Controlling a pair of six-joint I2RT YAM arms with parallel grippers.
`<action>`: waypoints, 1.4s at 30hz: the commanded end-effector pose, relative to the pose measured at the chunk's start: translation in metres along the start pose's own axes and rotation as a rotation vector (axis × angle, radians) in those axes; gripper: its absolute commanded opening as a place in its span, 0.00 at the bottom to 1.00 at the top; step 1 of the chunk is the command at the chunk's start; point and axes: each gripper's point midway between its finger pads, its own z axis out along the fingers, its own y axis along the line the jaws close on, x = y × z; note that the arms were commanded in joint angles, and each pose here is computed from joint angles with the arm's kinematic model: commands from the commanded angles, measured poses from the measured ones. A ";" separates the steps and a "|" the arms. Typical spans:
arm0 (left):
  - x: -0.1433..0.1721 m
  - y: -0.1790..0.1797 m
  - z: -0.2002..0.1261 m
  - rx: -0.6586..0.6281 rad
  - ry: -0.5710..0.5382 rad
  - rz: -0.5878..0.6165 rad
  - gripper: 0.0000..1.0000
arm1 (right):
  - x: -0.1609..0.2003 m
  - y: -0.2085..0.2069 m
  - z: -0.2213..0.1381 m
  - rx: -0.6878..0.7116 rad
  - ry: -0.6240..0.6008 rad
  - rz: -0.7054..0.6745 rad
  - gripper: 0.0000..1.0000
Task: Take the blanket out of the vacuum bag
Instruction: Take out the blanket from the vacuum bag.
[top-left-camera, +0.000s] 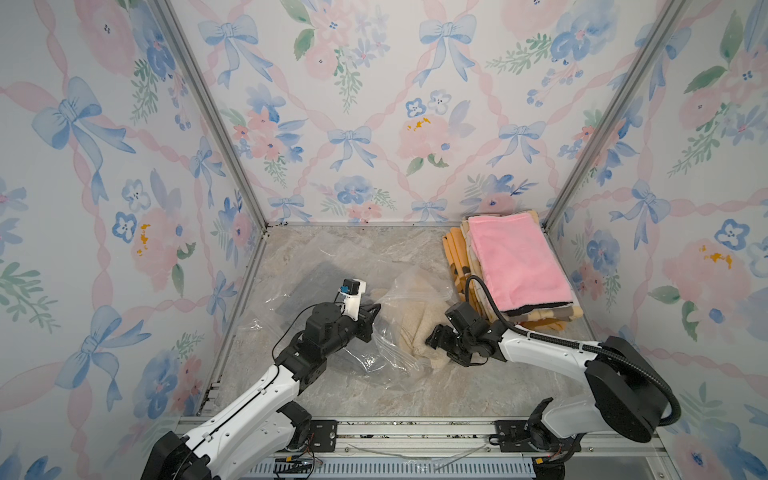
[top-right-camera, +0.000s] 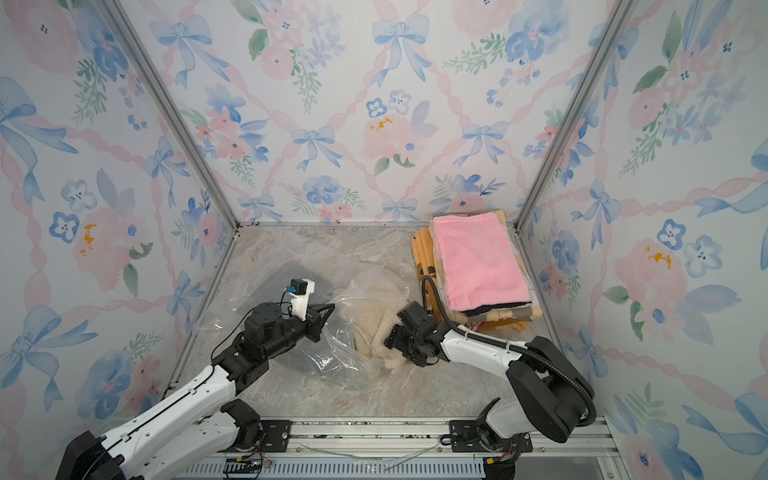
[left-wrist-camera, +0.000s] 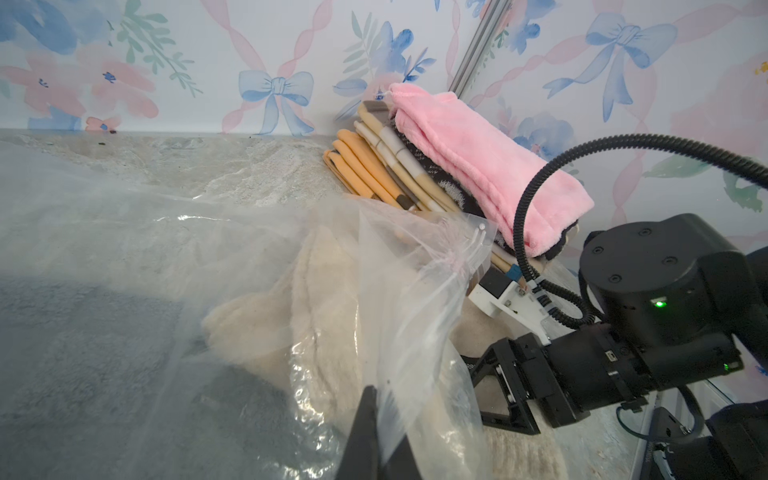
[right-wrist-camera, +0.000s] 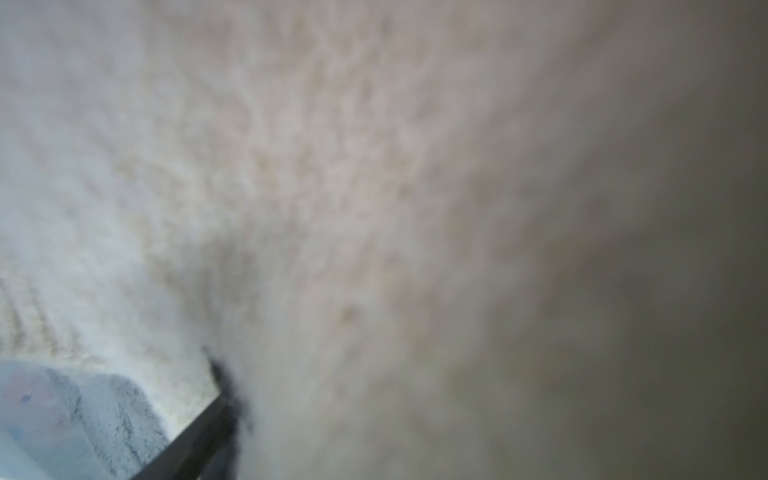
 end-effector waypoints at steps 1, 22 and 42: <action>-0.006 -0.006 0.000 0.016 0.000 -0.006 0.00 | -0.002 -0.004 0.020 0.042 0.000 -0.025 0.83; -0.009 -0.006 -0.003 0.002 0.011 -0.007 0.00 | -0.048 0.033 0.025 -0.073 -0.095 -0.043 0.05; -0.017 0.011 -0.003 -0.104 -0.020 -0.024 0.00 | -0.071 0.126 -0.099 -0.373 -0.250 -0.217 0.00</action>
